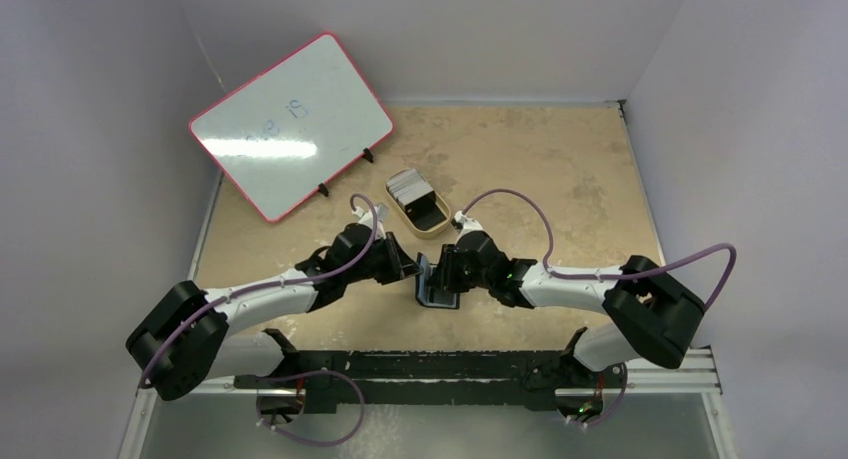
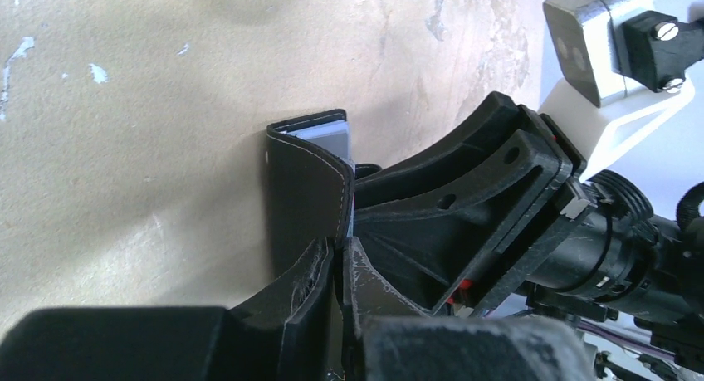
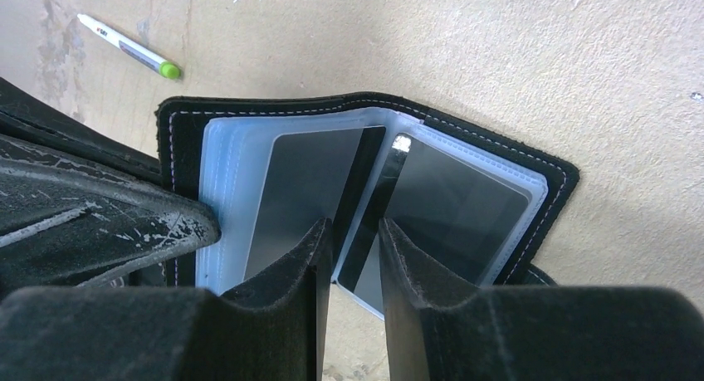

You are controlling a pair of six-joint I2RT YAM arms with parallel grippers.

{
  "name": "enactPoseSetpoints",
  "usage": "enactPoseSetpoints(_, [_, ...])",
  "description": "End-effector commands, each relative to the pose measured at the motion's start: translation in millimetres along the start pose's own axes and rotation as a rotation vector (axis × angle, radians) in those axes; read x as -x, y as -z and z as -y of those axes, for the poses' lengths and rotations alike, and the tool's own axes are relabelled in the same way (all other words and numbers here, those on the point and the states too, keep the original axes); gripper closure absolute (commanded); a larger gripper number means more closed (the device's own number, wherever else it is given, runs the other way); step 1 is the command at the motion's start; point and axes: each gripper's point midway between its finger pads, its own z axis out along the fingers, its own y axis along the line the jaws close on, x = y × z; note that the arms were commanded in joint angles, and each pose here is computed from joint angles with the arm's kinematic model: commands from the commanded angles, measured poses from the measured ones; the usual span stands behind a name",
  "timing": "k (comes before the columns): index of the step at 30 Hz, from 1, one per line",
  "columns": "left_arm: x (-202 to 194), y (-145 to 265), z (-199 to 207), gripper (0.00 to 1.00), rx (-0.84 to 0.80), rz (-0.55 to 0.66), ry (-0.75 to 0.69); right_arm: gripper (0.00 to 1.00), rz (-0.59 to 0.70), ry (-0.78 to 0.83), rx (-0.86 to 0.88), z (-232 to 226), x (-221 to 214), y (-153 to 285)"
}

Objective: Put the credit cards into the card holder
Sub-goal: Turn over the card slot in the card holder.

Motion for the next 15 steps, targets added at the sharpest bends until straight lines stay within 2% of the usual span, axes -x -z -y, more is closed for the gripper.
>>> enactPoseSetpoints(1, [7.3,0.5,28.3,0.93,-0.137,0.022,-0.006,0.70,0.022,-0.009,0.049,-11.3,6.9,0.6])
enactPoseSetpoints(8, [6.4,1.7,32.4,0.94,-0.170,0.023,-0.005,0.70,0.029,-0.009,0.044,-9.5,7.2,1.8])
enactPoseSetpoints(11, [5.8,1.5,36.0,0.90,-0.187,0.017,-0.005,0.70,0.024,-0.008,0.044,-9.1,6.1,0.6])
enactPoseSetpoints(15, [4.8,0.5,33.8,0.89,-0.182,0.015,-0.003,0.70,0.029,-0.006,0.044,-9.4,7.2,1.2])
